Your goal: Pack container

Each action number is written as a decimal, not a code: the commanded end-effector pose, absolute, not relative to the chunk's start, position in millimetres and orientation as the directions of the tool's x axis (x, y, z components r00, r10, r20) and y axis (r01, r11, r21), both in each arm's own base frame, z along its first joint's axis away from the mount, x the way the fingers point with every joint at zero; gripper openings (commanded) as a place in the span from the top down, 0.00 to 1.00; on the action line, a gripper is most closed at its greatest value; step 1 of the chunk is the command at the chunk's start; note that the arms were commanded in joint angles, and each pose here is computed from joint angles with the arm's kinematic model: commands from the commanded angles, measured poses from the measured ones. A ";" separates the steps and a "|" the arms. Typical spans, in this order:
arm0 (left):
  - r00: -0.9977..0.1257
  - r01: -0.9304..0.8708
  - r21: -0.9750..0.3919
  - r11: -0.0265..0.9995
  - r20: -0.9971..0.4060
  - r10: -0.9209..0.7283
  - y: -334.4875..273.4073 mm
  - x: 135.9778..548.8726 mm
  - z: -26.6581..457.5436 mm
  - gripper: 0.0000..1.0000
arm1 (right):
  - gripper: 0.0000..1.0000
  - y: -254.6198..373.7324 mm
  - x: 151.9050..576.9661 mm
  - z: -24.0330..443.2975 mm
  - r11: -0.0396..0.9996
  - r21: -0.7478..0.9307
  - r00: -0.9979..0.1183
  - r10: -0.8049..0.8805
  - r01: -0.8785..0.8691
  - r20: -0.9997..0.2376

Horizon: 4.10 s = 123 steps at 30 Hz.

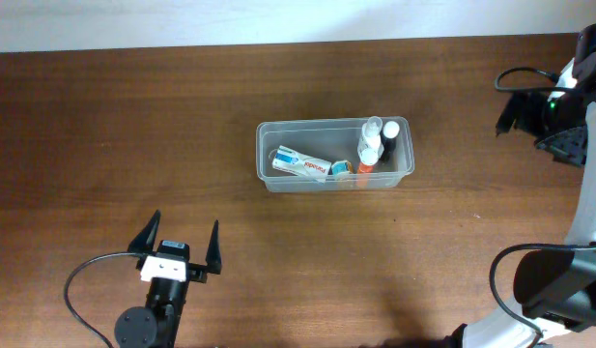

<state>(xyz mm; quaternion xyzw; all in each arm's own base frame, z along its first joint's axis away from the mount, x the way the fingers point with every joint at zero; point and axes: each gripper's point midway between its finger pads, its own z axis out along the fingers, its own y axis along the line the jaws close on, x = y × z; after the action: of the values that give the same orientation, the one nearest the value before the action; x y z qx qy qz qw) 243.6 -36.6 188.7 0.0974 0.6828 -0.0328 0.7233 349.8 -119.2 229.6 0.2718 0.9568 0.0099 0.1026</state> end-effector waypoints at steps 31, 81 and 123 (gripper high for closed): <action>-0.046 0.169 0.098 0.981 -0.993 0.107 -30.3 243.8 160.1 0.01 | 0.02 -122.7 348.9 228.7 0.847 0.064 -0.827 0.529 0.528 -0.191; -0.046 0.169 0.098 0.981 -0.993 0.107 -30.3 243.8 160.1 0.01 | 0.02 -77.3 330.5 297.0 0.903 0.104 -0.822 0.424 0.417 -0.380; -0.046 0.169 0.098 0.981 -0.993 0.107 -30.3 243.8 160.1 0.01 | 0.02 26.0 193.6 284.9 0.965 0.244 -0.264 0.212 -0.092 -0.941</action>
<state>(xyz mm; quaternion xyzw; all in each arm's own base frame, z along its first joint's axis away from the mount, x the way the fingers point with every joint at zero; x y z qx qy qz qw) 244.3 -30.3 160.3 0.0887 0.7247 -0.0270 0.6828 197.6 17.9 302.9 0.0542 0.7967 0.1067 0.5924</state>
